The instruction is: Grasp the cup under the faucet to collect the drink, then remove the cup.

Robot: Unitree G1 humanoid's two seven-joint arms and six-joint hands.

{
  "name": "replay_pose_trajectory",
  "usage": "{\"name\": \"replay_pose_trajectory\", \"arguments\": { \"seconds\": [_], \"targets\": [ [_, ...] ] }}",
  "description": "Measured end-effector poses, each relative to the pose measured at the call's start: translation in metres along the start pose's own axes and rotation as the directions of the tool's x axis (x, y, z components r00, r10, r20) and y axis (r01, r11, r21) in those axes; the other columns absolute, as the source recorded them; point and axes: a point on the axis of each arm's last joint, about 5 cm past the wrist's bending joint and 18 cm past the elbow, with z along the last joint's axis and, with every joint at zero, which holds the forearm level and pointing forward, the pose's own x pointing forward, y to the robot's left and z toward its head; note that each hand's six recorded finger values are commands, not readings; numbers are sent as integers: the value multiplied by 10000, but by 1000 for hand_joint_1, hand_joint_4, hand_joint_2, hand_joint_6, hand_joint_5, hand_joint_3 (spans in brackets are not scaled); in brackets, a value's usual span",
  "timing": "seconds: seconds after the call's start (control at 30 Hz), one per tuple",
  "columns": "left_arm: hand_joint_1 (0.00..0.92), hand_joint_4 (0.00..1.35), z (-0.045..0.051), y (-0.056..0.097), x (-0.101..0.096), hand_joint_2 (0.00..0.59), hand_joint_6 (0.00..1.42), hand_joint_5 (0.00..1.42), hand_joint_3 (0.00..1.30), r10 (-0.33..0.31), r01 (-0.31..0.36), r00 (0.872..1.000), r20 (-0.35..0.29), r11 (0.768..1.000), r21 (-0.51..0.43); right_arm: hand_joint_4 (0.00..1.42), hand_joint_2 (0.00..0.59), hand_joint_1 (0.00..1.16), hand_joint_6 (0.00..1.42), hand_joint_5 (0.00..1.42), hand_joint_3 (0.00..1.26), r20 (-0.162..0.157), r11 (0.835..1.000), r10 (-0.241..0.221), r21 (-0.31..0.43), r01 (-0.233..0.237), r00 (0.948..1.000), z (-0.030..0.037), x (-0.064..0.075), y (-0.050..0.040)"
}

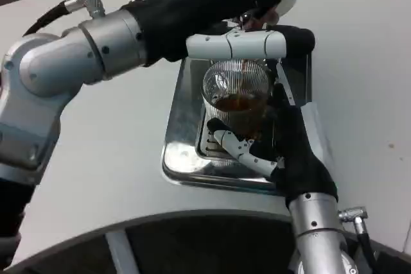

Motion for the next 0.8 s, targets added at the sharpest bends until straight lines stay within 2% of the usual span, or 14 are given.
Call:
{"name": "replay_pose_trajectory", "arguments": {
  "seconds": [0.63,0.8],
  "targets": [
    [0,0,7,9,-7,97,112,12,96,-19,19,10000,-16,10000,44,59,225,759,163,174,17,-27,9999,125,64,-125,9999,43,68,43],
    [0,0,8,11,-7,100,112,12,96,-24,24,10000,-22,10000,43,128,229,757,199,225,64,-71,9999,122,36,-122,9999,53,86,44]
  ]
}}
